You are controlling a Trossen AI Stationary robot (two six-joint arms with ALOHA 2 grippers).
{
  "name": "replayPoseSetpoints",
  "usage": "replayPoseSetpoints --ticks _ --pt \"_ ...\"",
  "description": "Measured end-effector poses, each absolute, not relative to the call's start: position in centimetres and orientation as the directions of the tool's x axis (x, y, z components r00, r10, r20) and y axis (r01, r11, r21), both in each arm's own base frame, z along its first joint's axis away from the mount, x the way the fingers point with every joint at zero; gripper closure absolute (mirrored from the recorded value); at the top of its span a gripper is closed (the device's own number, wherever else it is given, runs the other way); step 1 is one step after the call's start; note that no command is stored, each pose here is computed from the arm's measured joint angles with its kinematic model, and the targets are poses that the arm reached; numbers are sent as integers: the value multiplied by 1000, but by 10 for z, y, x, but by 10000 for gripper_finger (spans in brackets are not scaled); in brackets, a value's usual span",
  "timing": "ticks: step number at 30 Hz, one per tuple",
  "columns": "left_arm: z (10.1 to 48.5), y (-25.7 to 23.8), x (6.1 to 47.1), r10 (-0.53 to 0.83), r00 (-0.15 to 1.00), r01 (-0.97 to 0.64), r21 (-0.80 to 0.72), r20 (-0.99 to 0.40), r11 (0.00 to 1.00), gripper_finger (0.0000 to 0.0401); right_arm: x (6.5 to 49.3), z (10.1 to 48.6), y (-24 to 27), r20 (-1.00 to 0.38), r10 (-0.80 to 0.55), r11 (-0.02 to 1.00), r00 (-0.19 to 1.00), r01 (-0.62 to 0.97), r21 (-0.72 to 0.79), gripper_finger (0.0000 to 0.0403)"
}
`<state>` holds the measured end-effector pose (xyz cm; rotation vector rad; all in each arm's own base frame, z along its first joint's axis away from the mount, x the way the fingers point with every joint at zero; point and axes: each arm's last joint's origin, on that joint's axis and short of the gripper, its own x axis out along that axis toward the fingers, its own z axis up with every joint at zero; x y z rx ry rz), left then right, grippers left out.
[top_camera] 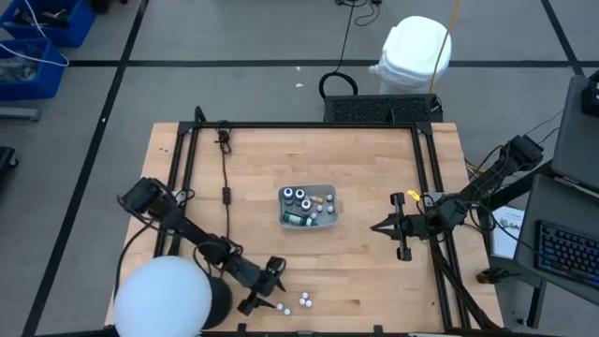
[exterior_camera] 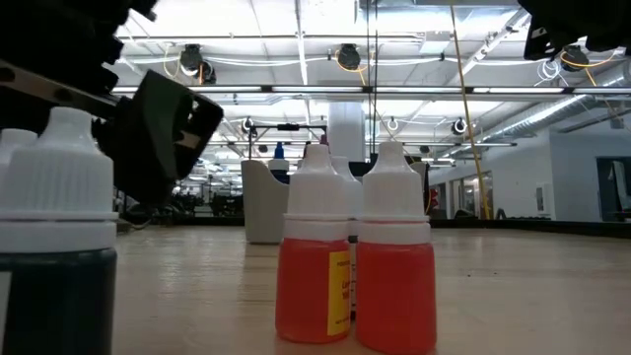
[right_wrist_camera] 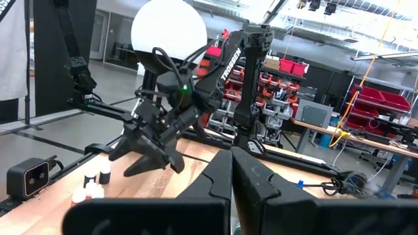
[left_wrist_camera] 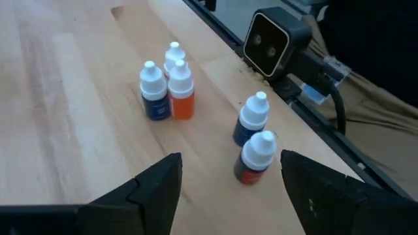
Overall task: Pick & Place food coloring
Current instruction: Put the small red food coloring bottle into the gray bin
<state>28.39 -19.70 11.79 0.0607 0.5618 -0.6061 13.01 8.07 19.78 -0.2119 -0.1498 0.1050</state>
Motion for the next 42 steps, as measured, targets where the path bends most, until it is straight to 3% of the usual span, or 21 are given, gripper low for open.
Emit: replayPoseSetpoints --ticks 17,33,42 --pt "118 -209 298 -589 616 626 -128 -523 769 143 130 198 81 136 119 972 983 -88 -218 403" --pt "116 -209 297 -576 608 618 -129 -547 775 201 130 198 81 137 119 972 983 -88 -218 403" --pt "117 -209 297 -576 610 621 -123 -544 774 214 130 198 81 137 119 972 983 -87 -219 403"
